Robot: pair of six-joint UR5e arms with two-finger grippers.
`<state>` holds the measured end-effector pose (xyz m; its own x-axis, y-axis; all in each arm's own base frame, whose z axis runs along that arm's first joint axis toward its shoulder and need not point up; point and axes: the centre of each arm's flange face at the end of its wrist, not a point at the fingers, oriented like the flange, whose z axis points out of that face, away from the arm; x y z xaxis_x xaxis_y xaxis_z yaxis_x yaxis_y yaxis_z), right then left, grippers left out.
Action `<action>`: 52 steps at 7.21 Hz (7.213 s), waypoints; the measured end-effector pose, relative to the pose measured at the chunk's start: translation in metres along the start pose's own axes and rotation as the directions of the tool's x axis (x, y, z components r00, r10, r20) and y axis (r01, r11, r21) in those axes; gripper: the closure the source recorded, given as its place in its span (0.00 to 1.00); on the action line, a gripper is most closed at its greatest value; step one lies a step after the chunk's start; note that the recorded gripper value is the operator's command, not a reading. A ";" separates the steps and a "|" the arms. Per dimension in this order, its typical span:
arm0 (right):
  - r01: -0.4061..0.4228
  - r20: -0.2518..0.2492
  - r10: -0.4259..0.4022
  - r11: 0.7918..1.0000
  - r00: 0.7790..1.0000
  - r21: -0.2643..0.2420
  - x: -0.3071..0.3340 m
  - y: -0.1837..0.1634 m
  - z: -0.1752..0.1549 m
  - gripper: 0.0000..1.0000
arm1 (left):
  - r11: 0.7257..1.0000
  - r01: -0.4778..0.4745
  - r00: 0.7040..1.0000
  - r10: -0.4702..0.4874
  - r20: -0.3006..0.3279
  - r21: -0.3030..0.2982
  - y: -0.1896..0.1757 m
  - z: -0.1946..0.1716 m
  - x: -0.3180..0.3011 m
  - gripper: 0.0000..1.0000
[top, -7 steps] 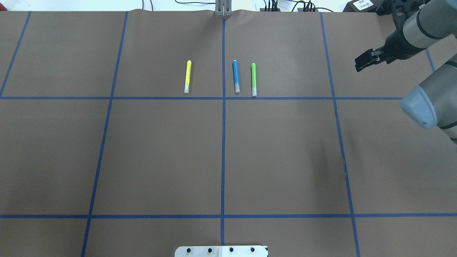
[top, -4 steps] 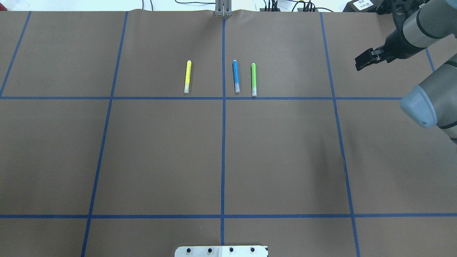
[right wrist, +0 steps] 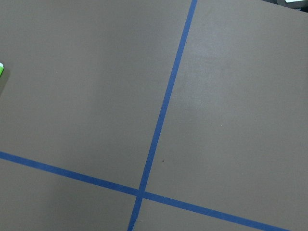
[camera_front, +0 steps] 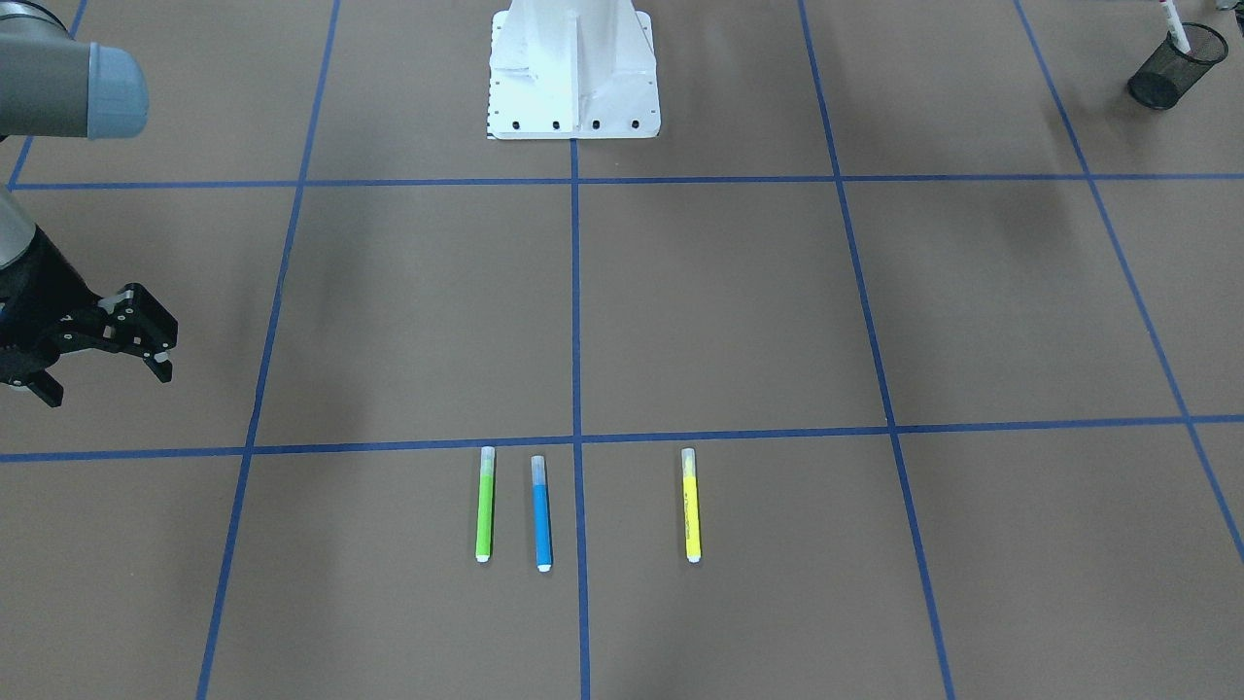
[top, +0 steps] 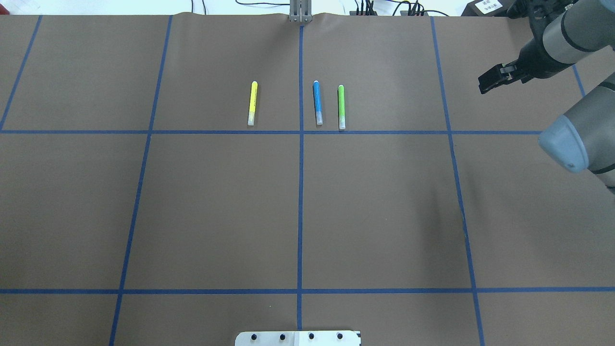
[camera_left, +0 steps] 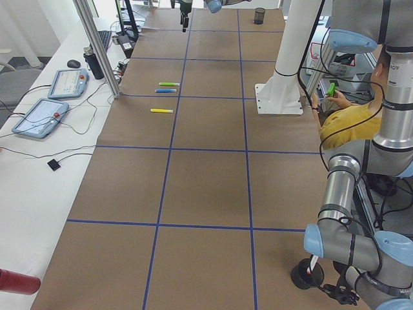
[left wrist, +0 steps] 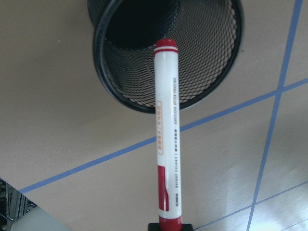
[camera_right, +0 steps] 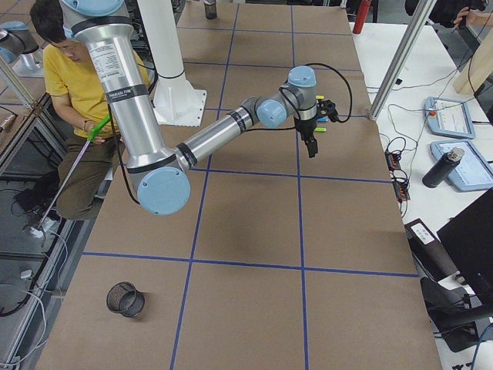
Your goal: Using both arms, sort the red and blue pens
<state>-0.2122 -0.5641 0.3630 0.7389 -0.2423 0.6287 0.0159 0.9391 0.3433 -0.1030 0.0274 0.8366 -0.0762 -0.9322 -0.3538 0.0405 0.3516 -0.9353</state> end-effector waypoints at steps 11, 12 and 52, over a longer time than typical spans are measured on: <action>-0.011 -0.005 0.011 1.000 1.000 0.003 0.000 -0.002 0.000 0.00 | 0.974 -0.141 0.989 0.130 0.076 0.175 0.019 -0.089 0.073 0.00; -0.012 -0.006 0.012 1.000 1.000 0.002 0.000 -0.002 0.001 0.00 | 0.950 -0.202 0.977 0.178 0.118 0.239 0.039 -0.105 0.094 0.00; -0.240 0.020 0.246 0.960 0.969 -0.142 -0.353 -0.113 0.203 0.64 | 0.117 -0.985 0.006 0.756 0.654 -0.126 0.060 0.070 0.510 0.00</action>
<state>-0.6120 -0.6340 0.2437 0.7066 -0.0089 0.7075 -0.0665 0.9947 0.0790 -0.0698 -0.4324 0.6008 0.6821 0.2041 -0.7022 -0.0459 0.9703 0.2375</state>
